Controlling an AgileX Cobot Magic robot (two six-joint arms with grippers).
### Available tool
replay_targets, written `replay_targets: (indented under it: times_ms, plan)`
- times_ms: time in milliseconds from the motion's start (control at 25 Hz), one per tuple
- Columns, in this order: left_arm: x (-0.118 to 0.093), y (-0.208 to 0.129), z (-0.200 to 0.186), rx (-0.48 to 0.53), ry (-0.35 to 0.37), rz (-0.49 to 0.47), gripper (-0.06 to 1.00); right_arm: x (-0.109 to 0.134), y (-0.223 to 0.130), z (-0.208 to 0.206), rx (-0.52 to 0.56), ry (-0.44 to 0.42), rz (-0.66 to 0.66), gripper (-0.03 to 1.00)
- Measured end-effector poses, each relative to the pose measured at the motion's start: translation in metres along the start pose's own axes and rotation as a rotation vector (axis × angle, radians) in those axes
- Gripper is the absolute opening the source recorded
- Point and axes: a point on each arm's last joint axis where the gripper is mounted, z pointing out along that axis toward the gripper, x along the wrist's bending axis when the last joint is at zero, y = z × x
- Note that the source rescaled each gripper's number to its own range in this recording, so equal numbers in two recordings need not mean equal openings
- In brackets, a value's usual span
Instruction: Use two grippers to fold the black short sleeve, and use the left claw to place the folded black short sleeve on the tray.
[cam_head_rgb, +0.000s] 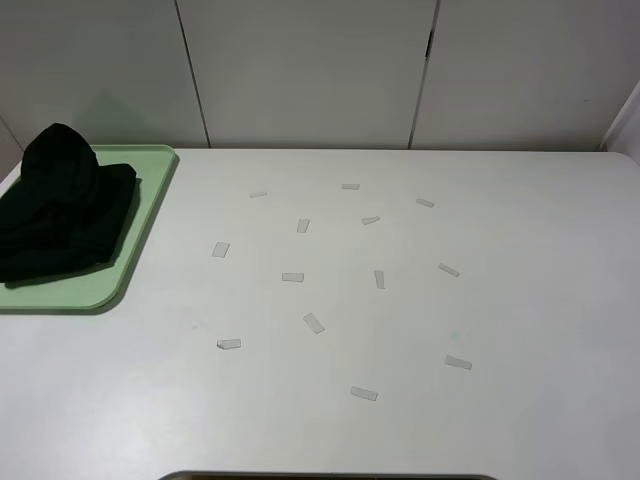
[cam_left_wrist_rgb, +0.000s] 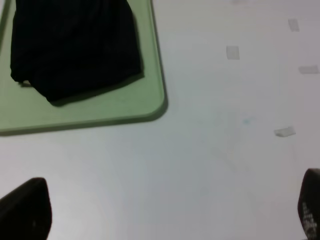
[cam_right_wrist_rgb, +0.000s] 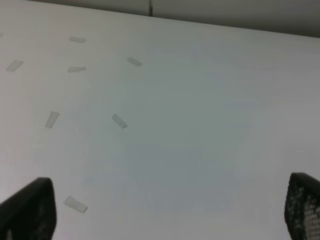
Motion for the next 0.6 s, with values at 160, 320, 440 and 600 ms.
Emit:
replay_targets:
  times_ms: [160,320,440,600]
  plan:
    - [0.0,-0.003,0.006,0.015,-0.01,-0.005,0.98,0.0,0.0,0.0,0.0,0.0,0.0,1.0]
    - [0.0,-0.002,0.014,-0.015,-0.011,-0.009,0.98,0.0,0.0,0.0,0.0,0.0,0.0,1.0]
    - [0.0,-0.001,0.016,-0.026,-0.011,-0.01,0.98,0.0,0.0,0.0,0.0,0.0,0.0,1.0]
    - [0.0,-0.001,0.016,-0.027,-0.013,-0.011,0.98,0.0,0.0,0.0,0.0,0.0,0.0,1.0]
